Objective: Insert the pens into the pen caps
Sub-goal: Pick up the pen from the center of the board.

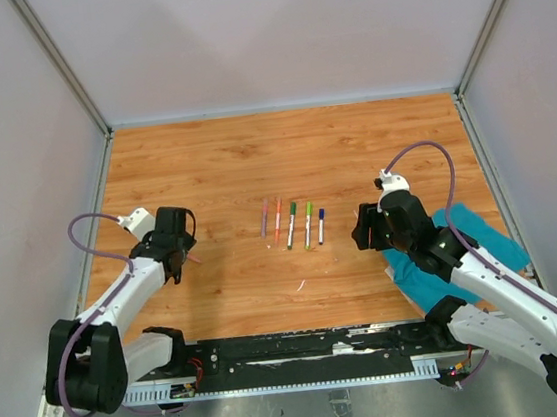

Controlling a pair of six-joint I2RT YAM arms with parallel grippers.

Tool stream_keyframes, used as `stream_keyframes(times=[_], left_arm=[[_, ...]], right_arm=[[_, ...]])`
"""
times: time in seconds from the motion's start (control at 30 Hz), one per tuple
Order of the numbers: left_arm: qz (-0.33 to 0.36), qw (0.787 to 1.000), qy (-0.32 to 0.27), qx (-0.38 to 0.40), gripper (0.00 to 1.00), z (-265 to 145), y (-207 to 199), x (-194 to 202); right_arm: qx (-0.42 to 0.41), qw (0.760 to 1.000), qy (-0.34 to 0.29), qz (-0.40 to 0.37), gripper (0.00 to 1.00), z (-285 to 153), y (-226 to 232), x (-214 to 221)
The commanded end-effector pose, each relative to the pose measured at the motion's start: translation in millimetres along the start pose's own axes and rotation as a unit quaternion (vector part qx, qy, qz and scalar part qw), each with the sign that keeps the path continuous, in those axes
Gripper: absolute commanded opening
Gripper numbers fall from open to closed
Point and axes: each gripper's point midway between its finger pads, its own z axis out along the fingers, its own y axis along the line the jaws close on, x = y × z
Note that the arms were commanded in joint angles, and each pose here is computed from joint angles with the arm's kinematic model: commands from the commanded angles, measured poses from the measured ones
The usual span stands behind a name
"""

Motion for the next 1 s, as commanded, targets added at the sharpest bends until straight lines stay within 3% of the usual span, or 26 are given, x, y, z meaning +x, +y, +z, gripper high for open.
stream_keyframes(times=[0.0, 0.1, 0.3, 0.67, 0.83, 0.97], left_arm=[[-0.001, 1.0, 0.018, 0.006, 0.73, 14.7, -3.6, 5.8], [0.002, 1.0, 0.03, 0.001, 0.72, 22.1, -2.2, 8.9], [-0.001, 0.999, 0.049, -0.004, 0.6, 32.8, 1.0, 18.1], [0.014, 0.997, 0.072, -0.016, 0.58, 47.2, 1.9, 32.6], [0.014, 0.997, 0.074, 0.007, 0.26, 44.7, -4.5, 32.8], [0.02, 0.997, 0.071, 0.015, 0.18, 42.2, -6.1, 30.3]], right_arm=[[0.006, 1.0, 0.006, 0.01, 0.57, 0.1, -4.6, 3.7], [0.005, 1.0, 0.005, 0.011, 0.57, -0.4, -4.3, 3.5], [0.001, 1.0, 0.007, 0.019, 0.58, -0.9, -2.4, 4.5], [-0.008, 0.999, 0.024, 0.029, 0.58, 0.5, 0.4, 14.4], [-0.007, 0.999, 0.016, 0.029, 0.58, -2.8, -0.5, 10.9], [-0.004, 0.999, 0.014, 0.031, 0.58, -3.4, -2.2, 11.6]])
